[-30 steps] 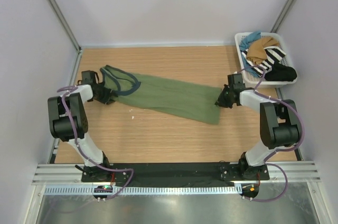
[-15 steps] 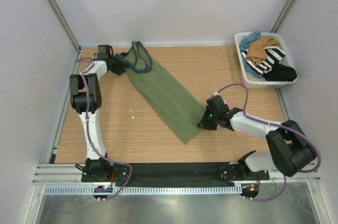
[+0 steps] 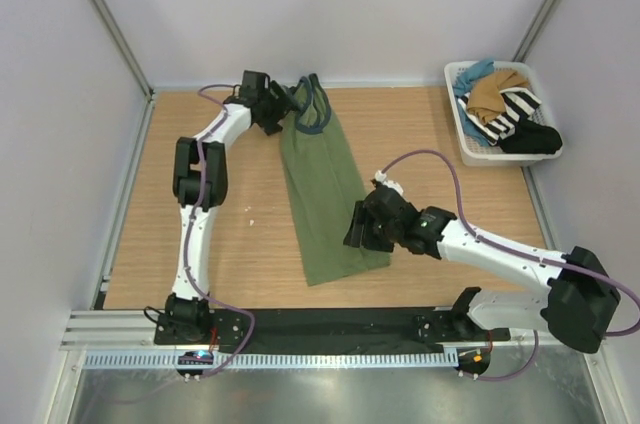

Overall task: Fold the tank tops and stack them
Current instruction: Fold the tank top

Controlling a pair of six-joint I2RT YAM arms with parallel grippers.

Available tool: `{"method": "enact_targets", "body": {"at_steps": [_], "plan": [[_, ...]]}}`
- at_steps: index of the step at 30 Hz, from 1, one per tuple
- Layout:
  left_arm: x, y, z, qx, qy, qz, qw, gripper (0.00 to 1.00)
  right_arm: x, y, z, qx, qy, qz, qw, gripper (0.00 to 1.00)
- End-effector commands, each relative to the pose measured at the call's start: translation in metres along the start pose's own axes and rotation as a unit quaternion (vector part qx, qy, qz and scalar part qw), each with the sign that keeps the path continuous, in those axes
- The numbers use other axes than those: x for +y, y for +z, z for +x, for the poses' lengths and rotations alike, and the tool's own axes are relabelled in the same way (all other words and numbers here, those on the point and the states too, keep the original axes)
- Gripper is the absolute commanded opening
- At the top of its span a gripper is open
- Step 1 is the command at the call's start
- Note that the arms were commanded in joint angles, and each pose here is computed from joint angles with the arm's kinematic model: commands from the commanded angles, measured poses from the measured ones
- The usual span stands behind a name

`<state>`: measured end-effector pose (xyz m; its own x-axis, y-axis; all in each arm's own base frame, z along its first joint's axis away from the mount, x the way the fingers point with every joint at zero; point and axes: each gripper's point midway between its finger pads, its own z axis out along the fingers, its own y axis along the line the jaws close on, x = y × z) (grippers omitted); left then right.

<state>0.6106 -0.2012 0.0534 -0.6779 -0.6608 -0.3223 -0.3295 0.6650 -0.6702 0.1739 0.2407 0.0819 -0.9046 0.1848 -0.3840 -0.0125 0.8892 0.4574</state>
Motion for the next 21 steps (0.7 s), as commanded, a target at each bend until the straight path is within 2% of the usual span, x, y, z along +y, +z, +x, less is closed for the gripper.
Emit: {"method": "enact_targets", "body": {"at_steps": [1, 3, 4, 6, 9, 11, 12, 15, 17, 18, 19, 21], "plan": [[0.039, -0.050, -0.029, -0.031, -0.003, -0.067, 0.997, 0.81, 0.002, -0.019, -0.058, -0.069, -0.064, 0.027, 0.995, 0.60], [0.033, -0.077, -0.043, -0.052, -0.011, -0.056, 0.997, 0.81, 0.002, -0.017, -0.068, -0.060, -0.069, 0.012, 0.996, 0.60], [0.051, -0.083, -0.044, -0.052, -0.021, -0.070, 0.996, 0.81, 0.001, -0.015, -0.076, -0.058, -0.066, 0.005, 0.996, 0.60], [0.050, -0.102, -0.051, -0.059, -0.012, -0.070, 0.996, 0.81, -0.003, -0.007, -0.099, -0.053, -0.061, -0.015, 0.997, 0.59], [0.057, -0.117, -0.043, -0.043, 0.002, -0.075, 0.996, 0.80, -0.009, 0.010, -0.133, -0.059, -0.072, -0.007, 0.996, 0.56], [0.057, -0.130, -0.024, -0.028, 0.002, -0.071, 0.997, 0.80, -0.007, 0.020, -0.162, -0.071, -0.066, -0.015, 0.995, 0.53], [0.055, -0.135, -0.016, -0.023, 0.005, -0.069, 0.997, 0.79, -0.010, 0.042, -0.159, -0.038, -0.068, -0.023, 0.997, 0.51], [0.060, -0.152, 0.021, -0.003, 0.013, -0.076, 0.997, 0.78, -0.013, 0.063, -0.192, -0.040, -0.049, -0.037, 0.997, 0.47], [0.063, -0.166, 0.047, 0.007, 0.021, -0.065, 0.998, 0.77, -0.015, 0.084, -0.208, -0.035, -0.041, -0.044, 0.998, 0.48], [0.080, -0.167, 0.068, 0.023, 0.019, -0.079, 0.996, 0.77, -0.019, 0.089, -0.217, -0.040, -0.035, -0.042, 0.998, 0.50], [0.083, -0.171, 0.075, 0.024, 0.019, -0.079, 0.996, 0.77, -0.027, 0.104, -0.217, -0.029, -0.027, -0.035, 0.999, 0.51], [0.078, -0.179, 0.081, 0.019, 0.018, -0.056, 0.998, 0.77, -0.017, 0.109, -0.240, -0.046, -0.028, -0.049, 0.997, 0.54]]}}
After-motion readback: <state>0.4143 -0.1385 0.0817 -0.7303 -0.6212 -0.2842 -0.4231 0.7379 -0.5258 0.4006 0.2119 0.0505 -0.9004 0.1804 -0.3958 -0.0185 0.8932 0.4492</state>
